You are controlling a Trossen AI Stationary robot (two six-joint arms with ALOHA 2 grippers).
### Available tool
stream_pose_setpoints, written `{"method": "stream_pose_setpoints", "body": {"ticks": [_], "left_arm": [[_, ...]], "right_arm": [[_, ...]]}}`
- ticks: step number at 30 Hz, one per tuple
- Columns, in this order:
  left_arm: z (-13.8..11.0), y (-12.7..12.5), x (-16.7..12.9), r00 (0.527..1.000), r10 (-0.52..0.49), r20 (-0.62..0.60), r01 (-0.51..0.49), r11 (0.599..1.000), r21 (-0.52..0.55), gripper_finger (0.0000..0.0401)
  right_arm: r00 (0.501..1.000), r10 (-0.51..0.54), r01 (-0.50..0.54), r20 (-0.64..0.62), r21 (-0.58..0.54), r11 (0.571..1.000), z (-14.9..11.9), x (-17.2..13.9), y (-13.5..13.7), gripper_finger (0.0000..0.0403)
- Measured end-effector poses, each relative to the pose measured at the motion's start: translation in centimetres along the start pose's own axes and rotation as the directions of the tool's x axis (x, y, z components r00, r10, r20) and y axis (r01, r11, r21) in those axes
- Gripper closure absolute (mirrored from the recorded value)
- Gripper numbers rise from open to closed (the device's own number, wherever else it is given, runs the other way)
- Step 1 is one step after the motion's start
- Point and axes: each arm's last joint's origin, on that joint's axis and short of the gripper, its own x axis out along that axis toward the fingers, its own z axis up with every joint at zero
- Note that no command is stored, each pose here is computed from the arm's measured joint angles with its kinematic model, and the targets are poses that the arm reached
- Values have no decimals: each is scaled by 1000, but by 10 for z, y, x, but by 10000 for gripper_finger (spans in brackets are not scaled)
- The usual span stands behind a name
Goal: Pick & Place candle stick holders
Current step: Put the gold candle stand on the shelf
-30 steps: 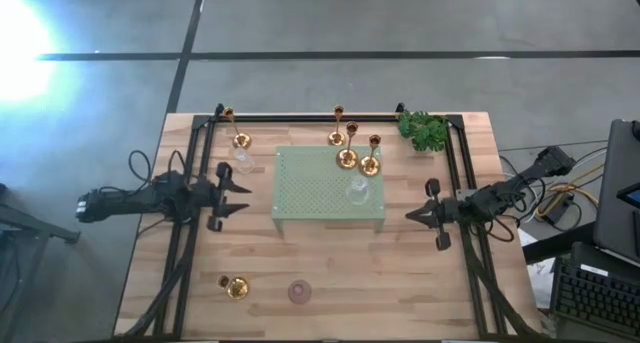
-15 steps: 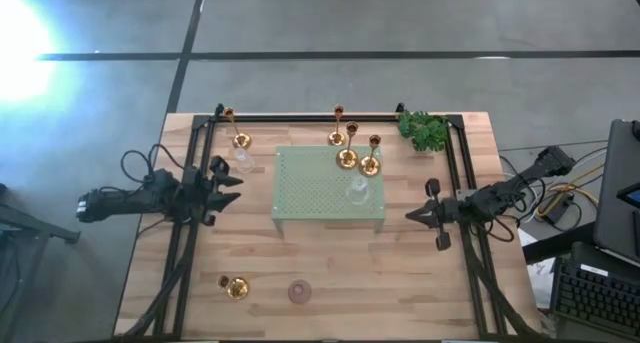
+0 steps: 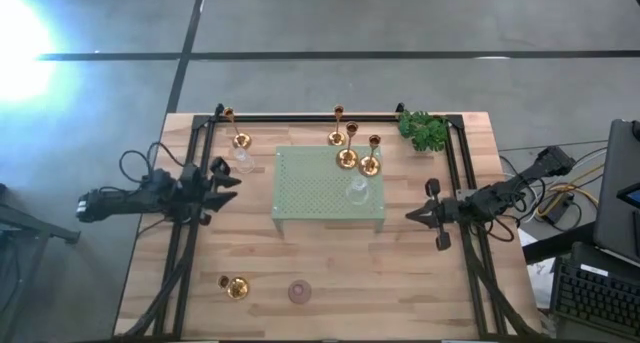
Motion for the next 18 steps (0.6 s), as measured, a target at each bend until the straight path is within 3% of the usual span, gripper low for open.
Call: {"method": "stream_pose_setpoints", "body": {"ticks": [3,7,11,13,18], "left_arm": [[8,2,0,989,108,99,-115,991,64,224],[31,0,4,962,230,144,-258,940,224,224],[64,-6,19,946,323,43,-316,882,350,224],[78,-8,34,923,384,-35,-333,841,426,224],[101,-2,84,824,555,-116,-369,680,633,224]], "right_arm": [[1000,0,0,0,0,1000,0,0,0,394],[1000,0,0,0,0,1000,0,0,0,394],[1000,0,0,0,0,1000,0,0,0,394],[1000,0,0,0,0,1000,0,0,0,394],[1000,0,0,0,0,1000,0,0,0,394]]}}
